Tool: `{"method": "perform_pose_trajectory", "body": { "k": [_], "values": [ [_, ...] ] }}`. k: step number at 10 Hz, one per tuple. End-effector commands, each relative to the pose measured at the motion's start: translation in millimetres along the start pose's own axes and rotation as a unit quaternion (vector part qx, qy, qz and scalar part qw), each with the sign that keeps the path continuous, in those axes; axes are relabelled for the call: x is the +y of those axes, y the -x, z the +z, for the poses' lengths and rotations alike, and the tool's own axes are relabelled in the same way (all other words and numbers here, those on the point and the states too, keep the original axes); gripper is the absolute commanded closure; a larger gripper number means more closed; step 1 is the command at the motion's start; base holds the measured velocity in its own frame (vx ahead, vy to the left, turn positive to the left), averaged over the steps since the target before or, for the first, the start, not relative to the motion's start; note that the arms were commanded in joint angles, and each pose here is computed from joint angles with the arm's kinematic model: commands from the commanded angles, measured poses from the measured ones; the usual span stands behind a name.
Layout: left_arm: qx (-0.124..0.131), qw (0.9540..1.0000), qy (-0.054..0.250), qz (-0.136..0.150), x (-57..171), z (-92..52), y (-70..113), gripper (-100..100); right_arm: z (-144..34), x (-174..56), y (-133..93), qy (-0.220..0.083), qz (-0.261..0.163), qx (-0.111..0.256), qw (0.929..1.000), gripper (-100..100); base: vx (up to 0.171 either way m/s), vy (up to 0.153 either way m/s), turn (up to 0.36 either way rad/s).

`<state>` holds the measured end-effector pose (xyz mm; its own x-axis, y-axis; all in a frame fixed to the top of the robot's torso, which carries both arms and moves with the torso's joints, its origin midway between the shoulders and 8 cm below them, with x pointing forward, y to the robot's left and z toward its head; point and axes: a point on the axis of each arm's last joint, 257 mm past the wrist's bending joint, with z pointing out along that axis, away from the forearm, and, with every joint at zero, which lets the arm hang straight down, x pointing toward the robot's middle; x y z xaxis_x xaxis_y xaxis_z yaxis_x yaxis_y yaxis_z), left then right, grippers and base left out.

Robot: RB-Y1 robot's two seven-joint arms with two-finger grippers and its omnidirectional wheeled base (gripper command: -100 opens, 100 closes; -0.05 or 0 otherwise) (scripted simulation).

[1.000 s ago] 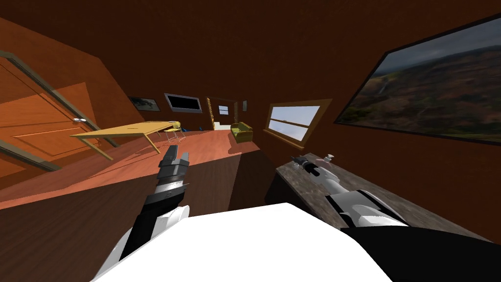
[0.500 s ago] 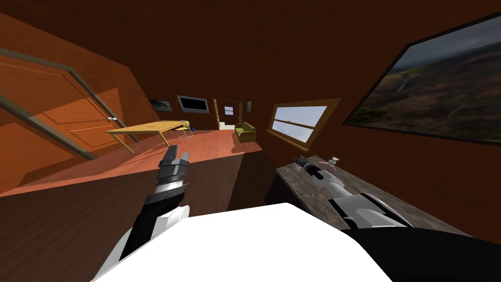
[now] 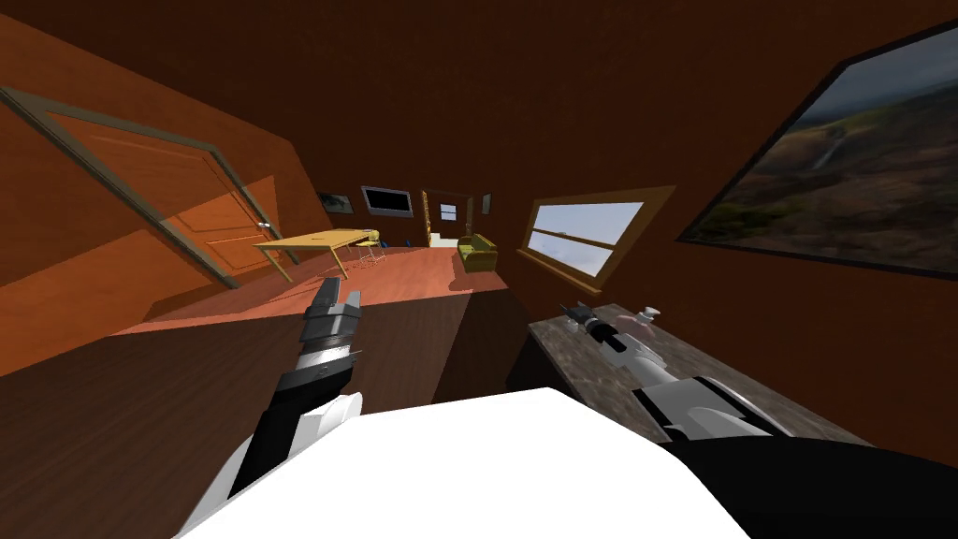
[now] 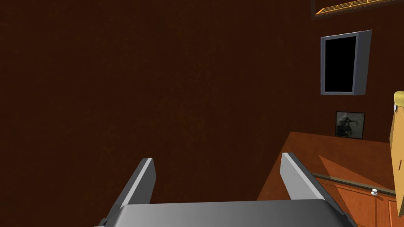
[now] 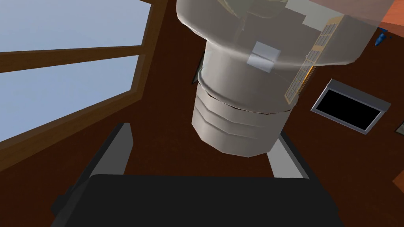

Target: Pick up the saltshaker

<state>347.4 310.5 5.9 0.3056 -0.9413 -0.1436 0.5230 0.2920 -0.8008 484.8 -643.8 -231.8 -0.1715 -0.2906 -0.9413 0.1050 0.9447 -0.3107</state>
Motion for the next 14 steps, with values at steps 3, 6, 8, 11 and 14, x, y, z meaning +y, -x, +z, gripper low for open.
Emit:
{"method": "perform_pose_trajectory", "body": {
  "k": [3, 6, 8, 11, 14],
  "values": [
    [0.0, 1.0, 0.0, 0.0, 0.0, 0.0, 0.0, 0, -22.3, 4.6, -15.3, 0.004, -0.017, -0.012, 0.9998, -100, -0.087, -0.137, 0.253],
    [0.0, 1.0, 0.0, 0.0, 0.0, 0.0, 0.0, 0, -41.0, 10.7, -32.3, 0.008, -0.029, -0.014, 0.9995, -100, -0.097, -0.092, 0.228],
    [0.0, 1.0, 0.0, 0.0, 0.0, 0.0, 0.0, 0, -47.0, 13.5, -38.1, 0.011, -0.032, -0.013, 0.9993, -100, -0.084, -0.085, 0.125],
    [0.0, 1.0, 0.0, 0.0, 0.0, 0.0, 0.0, 0, -65.1, 21.5, -58.2, 0.017, -0.041, -0.005, 0.999, -100, -0.067, -0.058, 0.141],
    [0.0, 1.0, 0.0, 0.0, 0.1, 0.0, 0.0, 0, -84.1, 37.0, -78.1, 0.038, -0.054, 0.005, 0.9978, -100, -0.135, -0.081, 0.168]
  ]
}}
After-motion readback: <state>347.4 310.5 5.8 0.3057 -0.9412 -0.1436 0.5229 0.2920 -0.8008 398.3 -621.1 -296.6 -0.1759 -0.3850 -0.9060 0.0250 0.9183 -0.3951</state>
